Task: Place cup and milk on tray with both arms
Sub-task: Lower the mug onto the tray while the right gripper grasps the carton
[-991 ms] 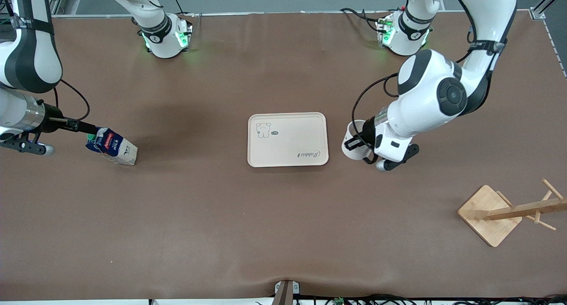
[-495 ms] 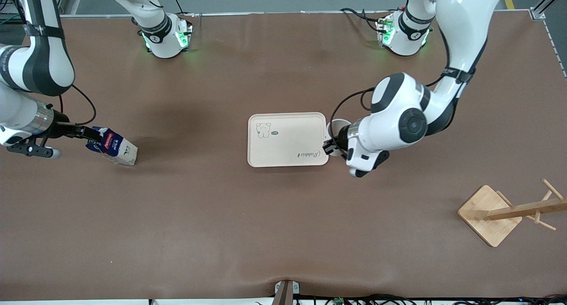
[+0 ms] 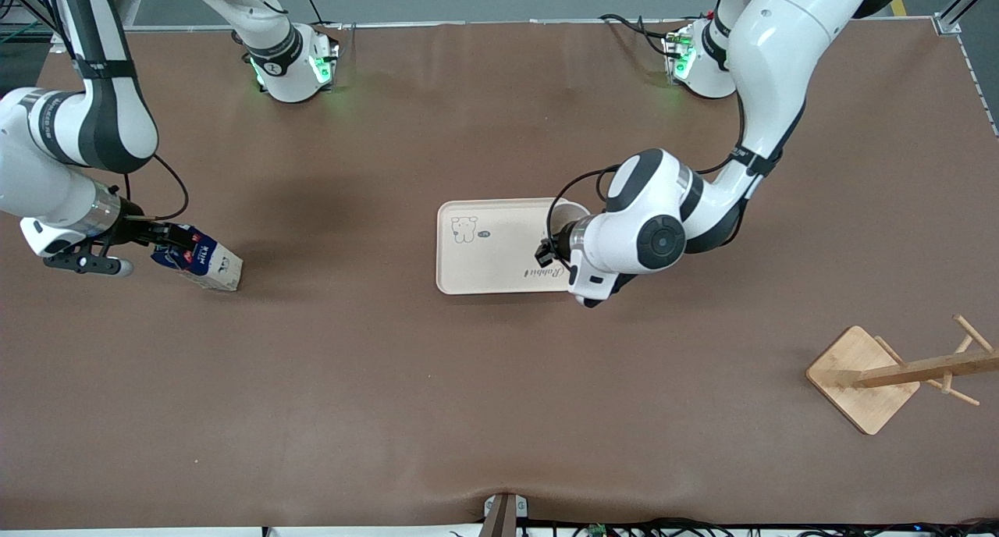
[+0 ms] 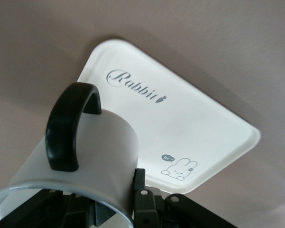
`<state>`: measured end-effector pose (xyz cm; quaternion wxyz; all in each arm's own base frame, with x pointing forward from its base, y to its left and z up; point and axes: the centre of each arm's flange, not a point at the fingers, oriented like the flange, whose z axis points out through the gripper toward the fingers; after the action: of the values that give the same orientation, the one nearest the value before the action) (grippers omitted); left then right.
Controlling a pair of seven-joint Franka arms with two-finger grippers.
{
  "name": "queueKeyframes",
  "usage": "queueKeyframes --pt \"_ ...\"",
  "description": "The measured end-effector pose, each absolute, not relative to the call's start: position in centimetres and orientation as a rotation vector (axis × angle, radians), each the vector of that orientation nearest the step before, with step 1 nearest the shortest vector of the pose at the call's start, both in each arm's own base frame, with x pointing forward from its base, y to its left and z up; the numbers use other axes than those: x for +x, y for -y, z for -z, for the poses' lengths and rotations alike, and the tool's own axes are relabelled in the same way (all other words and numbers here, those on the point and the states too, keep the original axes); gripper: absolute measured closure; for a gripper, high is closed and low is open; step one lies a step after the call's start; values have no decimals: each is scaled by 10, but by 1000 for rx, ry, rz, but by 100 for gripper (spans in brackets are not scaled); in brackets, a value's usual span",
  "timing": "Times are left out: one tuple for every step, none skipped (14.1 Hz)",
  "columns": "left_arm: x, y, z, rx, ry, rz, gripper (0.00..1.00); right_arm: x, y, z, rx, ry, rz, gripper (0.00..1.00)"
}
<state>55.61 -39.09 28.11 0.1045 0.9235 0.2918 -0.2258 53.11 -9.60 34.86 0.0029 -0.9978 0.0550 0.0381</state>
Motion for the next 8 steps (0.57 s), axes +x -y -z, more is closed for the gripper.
queueKeyframes --pt "550 397 -271 2742 -861 679 93 530 97 -347 -3129 -149 -124 15" --pt "545 403 -262 2758 -863 692 93 529 99 -346 -3129 -131 -127 26" --pt "539 409 -254 2770 -862 708 93 528 101 -346 -3128 -115 -129 37" --pt "535 414 -247 2777 -861 724 93 528 103 -346 -3128 -101 -131 44" --pt "531 417 -241 2782 -861 737 93 527 104 -346 -3128 -89 -136 46" --pt "530 417 -236 2787 -863 744 93 527 104 -346 -3125 -77 -151 47" --pt "530 416 -230 2793 -866 748 93 526 103 -347 -3121 -71 -176 47" --pt "530 414 -225 2798 -869 755 93 525 103 -350 -3116 -69 -204 47"
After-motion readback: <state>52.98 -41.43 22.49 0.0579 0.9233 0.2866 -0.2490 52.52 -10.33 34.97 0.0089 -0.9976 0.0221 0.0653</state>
